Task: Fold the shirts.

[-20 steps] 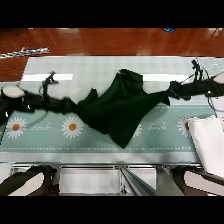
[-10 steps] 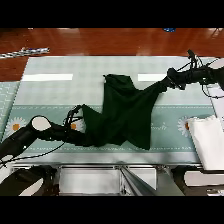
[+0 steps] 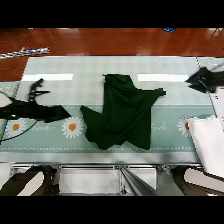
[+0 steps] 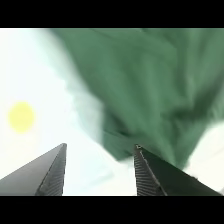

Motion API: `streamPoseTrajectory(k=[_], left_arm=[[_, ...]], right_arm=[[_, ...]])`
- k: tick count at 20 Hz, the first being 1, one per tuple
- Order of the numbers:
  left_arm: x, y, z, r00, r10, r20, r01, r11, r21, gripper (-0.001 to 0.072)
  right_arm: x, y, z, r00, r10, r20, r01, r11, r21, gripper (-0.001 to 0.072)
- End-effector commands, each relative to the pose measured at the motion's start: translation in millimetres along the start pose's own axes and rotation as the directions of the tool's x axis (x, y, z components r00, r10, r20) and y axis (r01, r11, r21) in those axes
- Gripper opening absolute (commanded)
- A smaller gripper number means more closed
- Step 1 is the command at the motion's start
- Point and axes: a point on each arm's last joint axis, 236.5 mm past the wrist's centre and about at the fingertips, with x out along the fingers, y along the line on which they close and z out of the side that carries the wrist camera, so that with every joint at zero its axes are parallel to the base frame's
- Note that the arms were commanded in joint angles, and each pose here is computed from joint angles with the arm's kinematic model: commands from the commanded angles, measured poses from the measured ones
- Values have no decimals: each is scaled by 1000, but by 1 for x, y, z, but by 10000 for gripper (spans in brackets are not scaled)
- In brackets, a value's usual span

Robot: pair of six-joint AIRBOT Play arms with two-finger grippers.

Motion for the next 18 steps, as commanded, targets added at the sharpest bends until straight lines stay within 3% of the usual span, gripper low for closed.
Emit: streamPoseTrajectory(k=[1,6,8,15,17,18], left_arm=[[-4,46,7,998,-42,41,50,971,-236,508],[55,11,14,941,-338,-19,311,884,-348,508],[81,6,13,937,-341,-68,295,883,-365,507],[141,-19,-2,902,-337,-270,219,896,-387,500],[143,-27,6,903,-333,-272,229,908,-351,312],[141,-30,11,904,-335,-267,241,913,-330,152]], right_arm=[[-12,-50,-47,995,-90,46,85,990,109,409],[31,-46,-133,997,30,-68,-18,986,164,409],[33,-32,-155,987,94,-134,-73,986,149,409],[33,-13,-167,982,98,-162,-86,993,79,409],[32,-14,-171,980,93,-179,-80,994,79,409],[32,-17,-177,976,79,-201,-64,995,78,409]])
